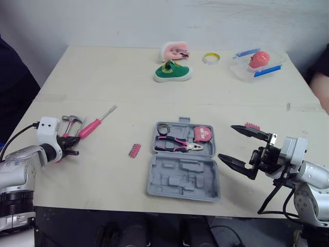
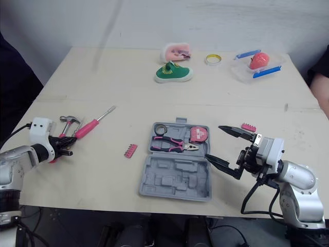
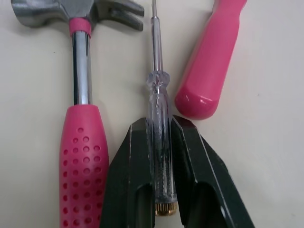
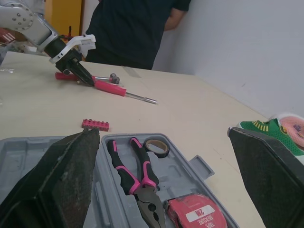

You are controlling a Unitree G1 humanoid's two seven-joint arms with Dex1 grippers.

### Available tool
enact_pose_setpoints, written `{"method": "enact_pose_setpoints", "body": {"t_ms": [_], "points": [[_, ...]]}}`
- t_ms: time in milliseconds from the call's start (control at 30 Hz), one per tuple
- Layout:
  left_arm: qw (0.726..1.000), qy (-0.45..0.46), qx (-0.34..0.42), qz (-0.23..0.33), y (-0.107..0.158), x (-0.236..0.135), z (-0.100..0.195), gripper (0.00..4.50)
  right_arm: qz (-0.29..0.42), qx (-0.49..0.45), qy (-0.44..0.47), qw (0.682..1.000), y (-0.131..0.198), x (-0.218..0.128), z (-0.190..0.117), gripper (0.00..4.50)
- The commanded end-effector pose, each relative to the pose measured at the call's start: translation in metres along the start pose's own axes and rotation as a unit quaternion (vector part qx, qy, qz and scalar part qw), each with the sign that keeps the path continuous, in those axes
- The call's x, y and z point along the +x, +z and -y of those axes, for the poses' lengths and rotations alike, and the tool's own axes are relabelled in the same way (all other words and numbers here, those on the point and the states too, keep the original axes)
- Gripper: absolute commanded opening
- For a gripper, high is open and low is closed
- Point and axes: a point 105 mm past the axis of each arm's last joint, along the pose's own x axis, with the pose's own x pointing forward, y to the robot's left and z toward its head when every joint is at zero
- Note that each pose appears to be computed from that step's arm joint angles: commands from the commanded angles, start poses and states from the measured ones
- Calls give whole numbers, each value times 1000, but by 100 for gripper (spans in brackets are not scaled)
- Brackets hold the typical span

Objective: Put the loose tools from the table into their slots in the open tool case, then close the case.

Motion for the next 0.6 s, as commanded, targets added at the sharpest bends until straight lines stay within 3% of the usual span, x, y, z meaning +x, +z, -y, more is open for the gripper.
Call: {"method": "enact_pose_setpoints", "body": {"t_ms": [33, 167, 300, 367, 500, 600], "points": [[995, -15, 31, 97, 45, -27, 3, 1, 6, -24, 2, 1000, 13, -1, 1, 450], [986, -35, 101, 132, 69, -47, 15, 1, 1, -30, 1, 1000, 15, -4, 3, 450], [953, -130, 212, 173, 95, -62, 54, 1, -23, -47, -3, 999, 15, -16, 9, 450], [938, -183, 226, 188, 101, -64, 74, 1, -38, -51, 0, 998, 14, -23, 9, 450], [870, -327, 319, 186, 97, -64, 134, 1, -67, -57, 2, 996, 13, -37, 9, 450], [832, -394, 355, 162, 84, -61, 160, 1, -71, -49, 1, 996, 16, -42, 7, 450]]}}
